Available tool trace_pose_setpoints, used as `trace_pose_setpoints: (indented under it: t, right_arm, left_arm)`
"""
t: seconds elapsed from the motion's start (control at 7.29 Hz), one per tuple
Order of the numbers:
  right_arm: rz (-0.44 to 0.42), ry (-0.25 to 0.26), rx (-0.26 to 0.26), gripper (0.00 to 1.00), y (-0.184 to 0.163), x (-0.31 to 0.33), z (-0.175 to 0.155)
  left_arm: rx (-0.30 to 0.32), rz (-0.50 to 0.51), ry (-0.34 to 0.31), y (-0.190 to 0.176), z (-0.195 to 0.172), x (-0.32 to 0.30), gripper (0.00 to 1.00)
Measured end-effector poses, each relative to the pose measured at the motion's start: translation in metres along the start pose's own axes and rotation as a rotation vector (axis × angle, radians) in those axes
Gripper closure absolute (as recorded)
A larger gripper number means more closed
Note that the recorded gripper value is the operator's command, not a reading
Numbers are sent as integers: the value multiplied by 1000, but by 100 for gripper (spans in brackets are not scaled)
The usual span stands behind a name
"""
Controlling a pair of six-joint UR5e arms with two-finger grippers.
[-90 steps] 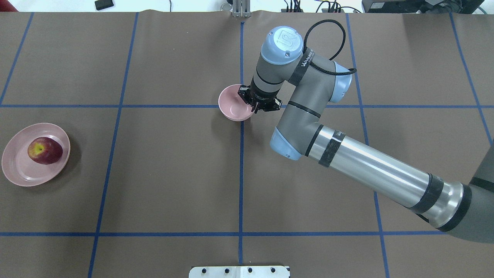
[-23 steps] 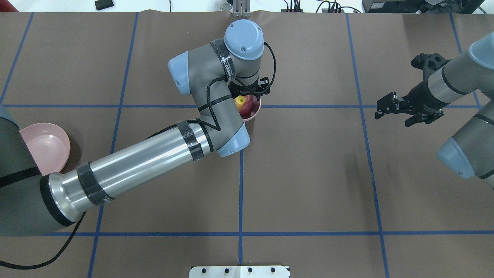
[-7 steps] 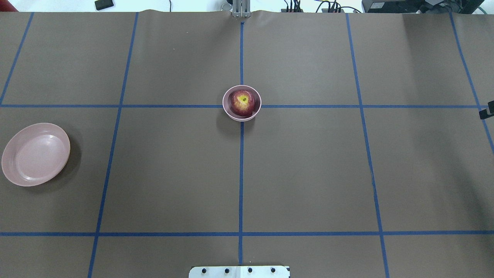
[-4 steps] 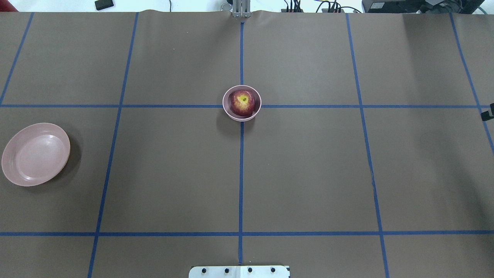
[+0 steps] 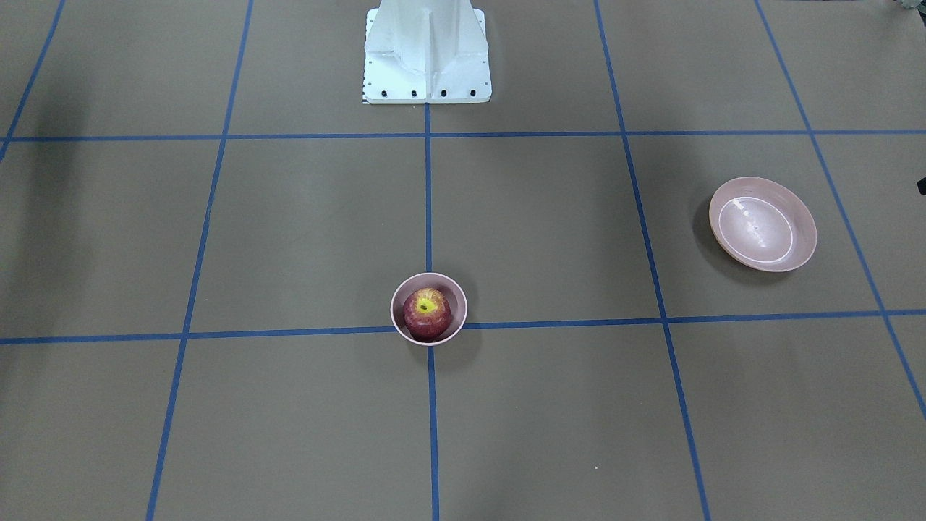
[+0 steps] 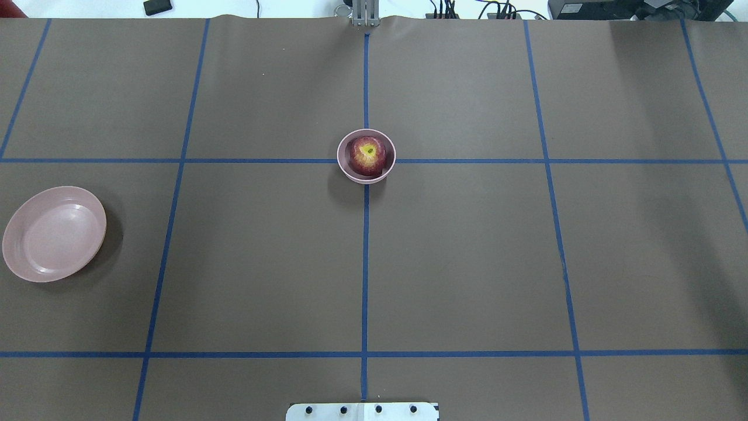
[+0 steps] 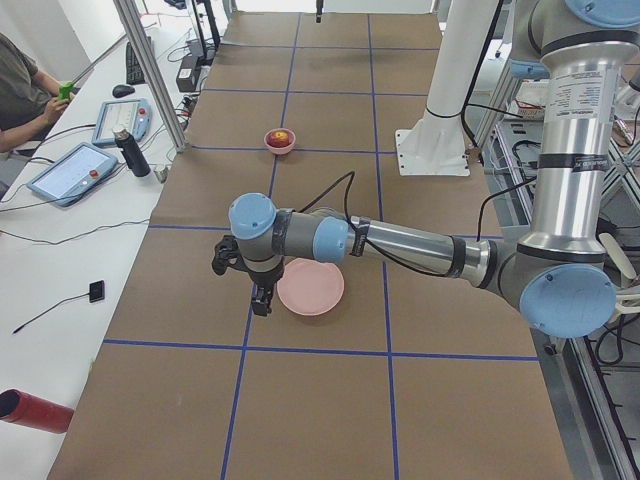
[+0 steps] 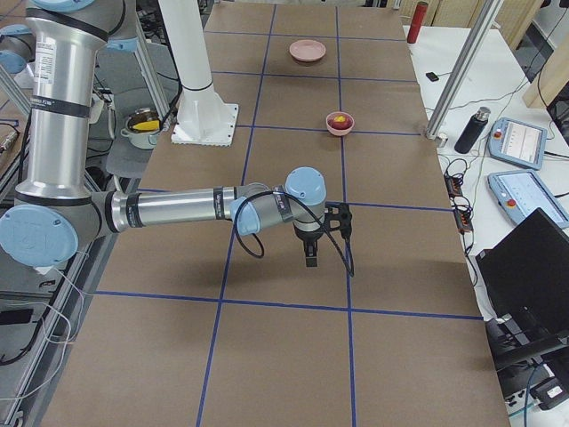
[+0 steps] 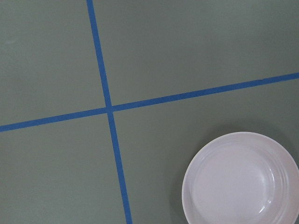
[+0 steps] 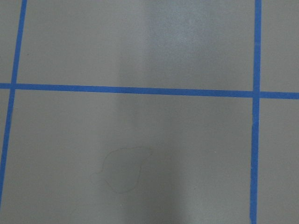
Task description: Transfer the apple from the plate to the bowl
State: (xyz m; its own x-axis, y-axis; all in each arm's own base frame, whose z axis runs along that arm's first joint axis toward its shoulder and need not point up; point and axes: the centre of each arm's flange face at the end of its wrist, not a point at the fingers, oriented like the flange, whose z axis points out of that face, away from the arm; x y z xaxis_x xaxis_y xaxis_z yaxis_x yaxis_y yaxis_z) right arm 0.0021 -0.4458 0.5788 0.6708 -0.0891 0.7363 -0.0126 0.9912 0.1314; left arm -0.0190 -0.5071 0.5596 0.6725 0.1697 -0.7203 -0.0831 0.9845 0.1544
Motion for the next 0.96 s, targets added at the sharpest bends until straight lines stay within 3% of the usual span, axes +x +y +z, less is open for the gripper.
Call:
trace_pose_setpoints:
  t: [0.41, 0.96]
  right_arm:
    - [-76, 74, -78, 0, -18, 18, -19]
    - [-87, 80, -97, 0, -22, 18, -26]
  left_arm:
    - [13, 10, -71, -1, -6, 3, 2]
    - [17, 11, -75, -2, 25, -30, 2]
